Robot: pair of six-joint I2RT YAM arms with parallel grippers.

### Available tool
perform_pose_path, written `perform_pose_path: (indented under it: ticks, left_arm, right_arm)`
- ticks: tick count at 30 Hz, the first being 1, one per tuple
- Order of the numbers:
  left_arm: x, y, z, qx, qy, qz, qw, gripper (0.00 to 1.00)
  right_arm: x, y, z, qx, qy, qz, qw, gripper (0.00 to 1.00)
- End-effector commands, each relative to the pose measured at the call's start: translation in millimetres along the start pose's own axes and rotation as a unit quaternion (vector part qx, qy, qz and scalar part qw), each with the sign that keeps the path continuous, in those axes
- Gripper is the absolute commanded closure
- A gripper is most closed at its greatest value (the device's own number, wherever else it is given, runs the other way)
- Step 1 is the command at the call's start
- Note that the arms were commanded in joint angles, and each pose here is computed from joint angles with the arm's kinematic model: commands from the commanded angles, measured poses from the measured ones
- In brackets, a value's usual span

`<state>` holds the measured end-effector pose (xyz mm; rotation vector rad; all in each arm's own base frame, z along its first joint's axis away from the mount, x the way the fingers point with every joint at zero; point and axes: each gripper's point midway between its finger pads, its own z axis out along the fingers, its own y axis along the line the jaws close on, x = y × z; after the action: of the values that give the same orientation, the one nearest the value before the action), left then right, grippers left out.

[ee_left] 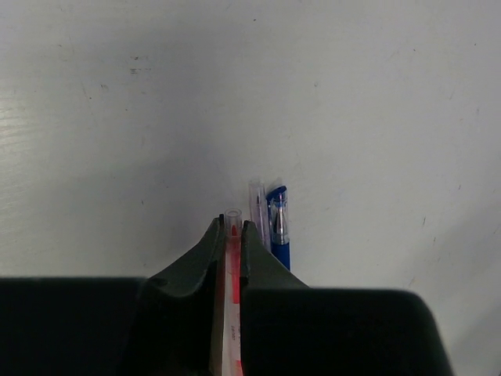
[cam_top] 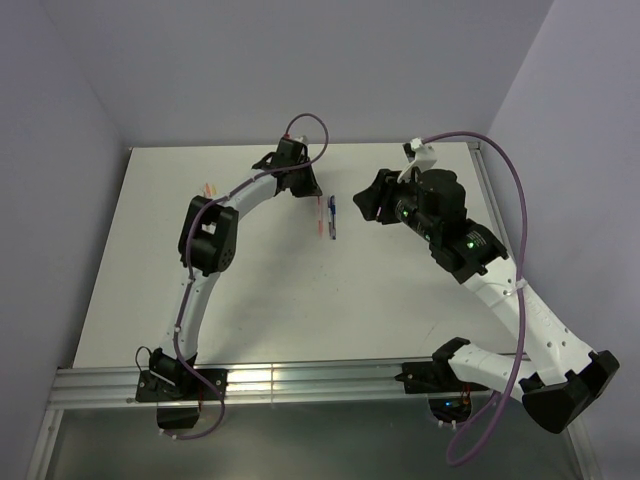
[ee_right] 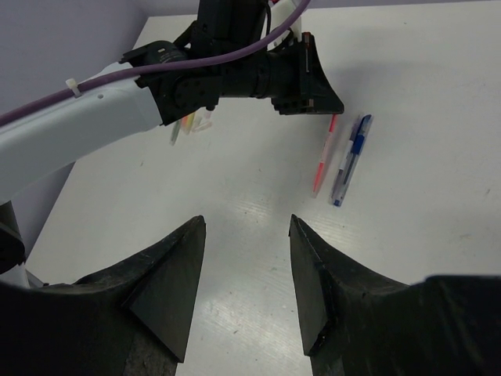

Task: Insert the pens into the pen caps
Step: Place the pen at the center of the board.

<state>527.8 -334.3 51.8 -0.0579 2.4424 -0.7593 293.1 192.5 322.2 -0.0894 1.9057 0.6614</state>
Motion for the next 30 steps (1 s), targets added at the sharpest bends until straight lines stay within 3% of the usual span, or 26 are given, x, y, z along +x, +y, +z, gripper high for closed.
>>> perform_pose_path:
  ticks: [1,10,16,19,22,26,30]
  left_arm:
    - [-16.4,-14.8,1.4,0.018,-0.029,-0.001,0.999,0.89]
    - [-16.3,-15.6,-2.1,0.020,-0.030,0.004,0.999,0.73]
    - [-29.7,-24.6,-21.4,0.028,-0.050,0.016,0.998,0.69]
    - [-40.4,-29.6,-40.0,0.035,-0.070,0.018,0.997,0.69]
    - [-67.7,-37.4,-85.1,0.030,-0.116,0.023,0.993,0.72]
    - [-87.0,-12.7,-138.2,-0.021,-0.167,0.009,0.986,0.73]
    - [-82.2,63.5,-177.7,-0.140,-0.184,-0.025,0.972,0.74]
  right_arm:
    - [-5.0,-1.1,-2.6,-0.001,-0.014,-0.003,1.000,0.45]
    - [-4.7,-0.1,-4.3,-0.004,-0.014,-0.003,1.000,0.45]
    - [-3.2,1.1,-3.6,-0.009,-0.011,-0.006,1.000,0.45]
    - [-4.8,3.0,-5.2,-0.012,-0.013,-0.006,1.000,0.45]
    - [-3.5,2.1,-3.4,-0.012,-0.010,-0.006,1.000,0.44]
    - [0.2,3.3,-0.3,-0.015,-0.002,-0.007,1.000,0.44]
    - [0.2,6.0,-0.3,-0.021,0.002,-0.007,1.000,0.45]
